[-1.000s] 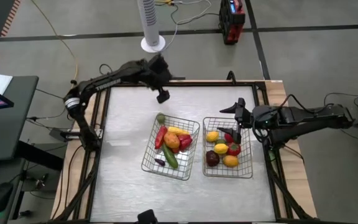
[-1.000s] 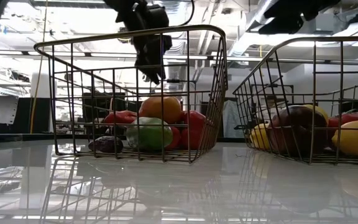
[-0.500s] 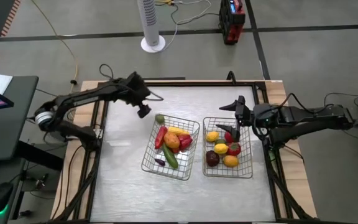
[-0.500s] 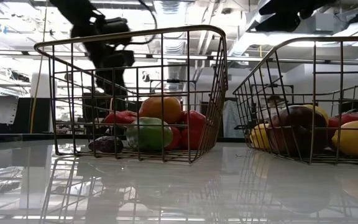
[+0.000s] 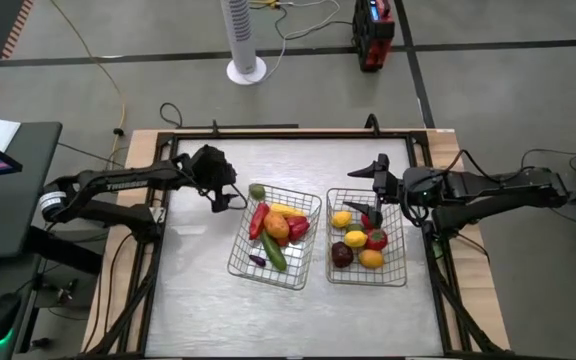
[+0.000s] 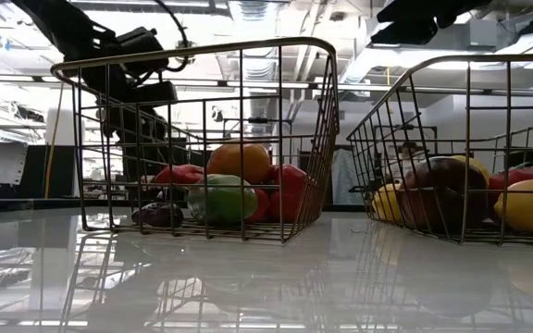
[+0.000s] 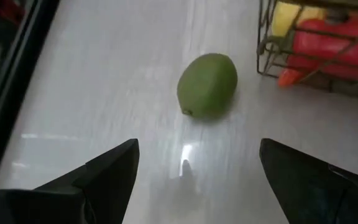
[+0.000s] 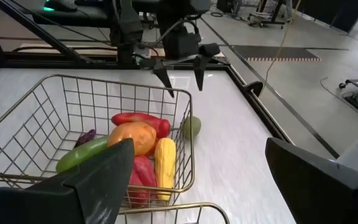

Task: Sort produce into baskets
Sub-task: Put the lime into the right wire basket

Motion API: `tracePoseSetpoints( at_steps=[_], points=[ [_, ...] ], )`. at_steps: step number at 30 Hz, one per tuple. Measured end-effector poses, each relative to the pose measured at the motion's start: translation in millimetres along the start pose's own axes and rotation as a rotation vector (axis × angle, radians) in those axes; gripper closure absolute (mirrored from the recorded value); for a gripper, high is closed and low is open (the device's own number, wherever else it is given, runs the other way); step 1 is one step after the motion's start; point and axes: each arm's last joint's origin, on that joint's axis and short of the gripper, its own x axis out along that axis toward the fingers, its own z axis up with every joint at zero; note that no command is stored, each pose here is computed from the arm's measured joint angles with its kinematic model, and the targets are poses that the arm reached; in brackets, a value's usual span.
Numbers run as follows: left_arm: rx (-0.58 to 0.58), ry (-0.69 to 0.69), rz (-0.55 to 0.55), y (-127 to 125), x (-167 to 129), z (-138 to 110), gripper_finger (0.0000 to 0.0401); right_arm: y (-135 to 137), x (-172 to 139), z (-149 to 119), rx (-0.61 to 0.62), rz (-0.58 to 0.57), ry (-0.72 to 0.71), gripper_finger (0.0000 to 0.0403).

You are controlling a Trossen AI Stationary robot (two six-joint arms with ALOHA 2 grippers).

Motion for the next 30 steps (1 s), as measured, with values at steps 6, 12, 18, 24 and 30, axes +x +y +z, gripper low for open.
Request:
tracePoseSetpoints(
  at_steps=[6, 12, 18, 24, 30],
  points=[
    [0.056, -0.101, 0.009, -2.6, 8.7, 11.1, 0.0079, 0.0, 0.0, 0.3, -0.011, 0.0, -0.003, 0.0014],
    [0.09, -0.19, -0.096, -1.2, 27.8, 16.2, 0.0079, 0.0, 0.0, -0.6, 0.004, 0.0, 0.005, 0.0014],
    [0.092, -0.177, -0.16, 5.9, 50.5, 7.7, 0.0079, 0.2, 0.0, -1.8, 0.02, 0.001, 0.017, 0.0014],
    [0.097, -0.19, -0.193, 12.4, 64.4, 1.9, 0.0079, 0.2, 0.1, -1.8, 0.031, 0.001, 0.017, 0.0014],
    [0.1, -0.153, -0.225, 13.7, 79.8, -7.8, 0.0079, 0.2, 0.1, -1.7, 0.047, 0.001, 0.016, 0.0014]
  ],
)
